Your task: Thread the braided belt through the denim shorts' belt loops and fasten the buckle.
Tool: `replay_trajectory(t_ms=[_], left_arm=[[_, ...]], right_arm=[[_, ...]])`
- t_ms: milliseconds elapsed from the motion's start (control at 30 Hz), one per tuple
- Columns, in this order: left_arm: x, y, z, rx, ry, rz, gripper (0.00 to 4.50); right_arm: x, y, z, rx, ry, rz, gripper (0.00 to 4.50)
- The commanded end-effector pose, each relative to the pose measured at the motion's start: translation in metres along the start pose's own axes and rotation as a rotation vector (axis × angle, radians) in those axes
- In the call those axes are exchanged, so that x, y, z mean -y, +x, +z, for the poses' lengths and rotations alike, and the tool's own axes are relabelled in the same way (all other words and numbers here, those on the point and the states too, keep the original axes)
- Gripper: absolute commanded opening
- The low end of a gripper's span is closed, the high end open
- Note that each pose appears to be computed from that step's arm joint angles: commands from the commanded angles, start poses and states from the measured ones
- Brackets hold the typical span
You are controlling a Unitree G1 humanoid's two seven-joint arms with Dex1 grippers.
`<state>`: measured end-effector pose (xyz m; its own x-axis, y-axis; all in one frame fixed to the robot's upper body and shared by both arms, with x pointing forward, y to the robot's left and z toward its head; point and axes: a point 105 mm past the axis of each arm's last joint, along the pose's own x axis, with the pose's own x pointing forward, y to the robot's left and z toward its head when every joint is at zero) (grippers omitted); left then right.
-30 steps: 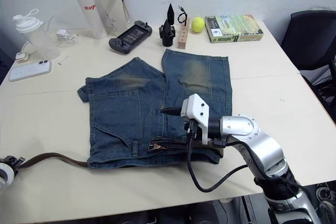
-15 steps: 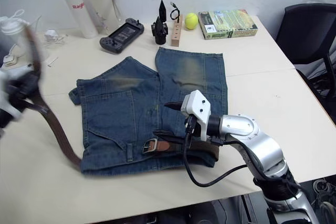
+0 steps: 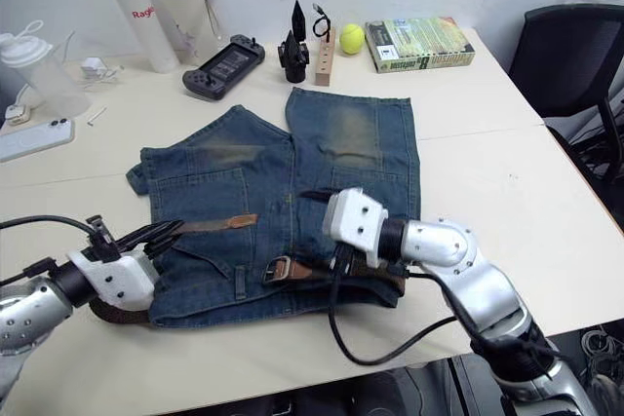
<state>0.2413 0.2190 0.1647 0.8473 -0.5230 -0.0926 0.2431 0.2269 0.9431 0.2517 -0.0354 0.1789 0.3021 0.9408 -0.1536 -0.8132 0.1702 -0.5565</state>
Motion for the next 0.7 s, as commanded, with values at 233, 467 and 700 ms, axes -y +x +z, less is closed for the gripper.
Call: replay_trajectory(t_ms=[233,467,700], left_arm=[[0.005,-0.003,0.02,0.052,0.079,0.057,0.22],[0.003,0.0,0.023,0.052,0.072,0.079,0.22],[0.006,0.0,0.023,0.049,0.073,0.066,0.16]], right_arm=[[0.001,0.05,-0.002,0.028,-0.545,-0.119,4.5],[0.0,0.061,-0.007,0.054,-0.593,-0.121,4.5],[0.002,0.061,-0.008,0.064,-0.581,-0.132,2.78]])
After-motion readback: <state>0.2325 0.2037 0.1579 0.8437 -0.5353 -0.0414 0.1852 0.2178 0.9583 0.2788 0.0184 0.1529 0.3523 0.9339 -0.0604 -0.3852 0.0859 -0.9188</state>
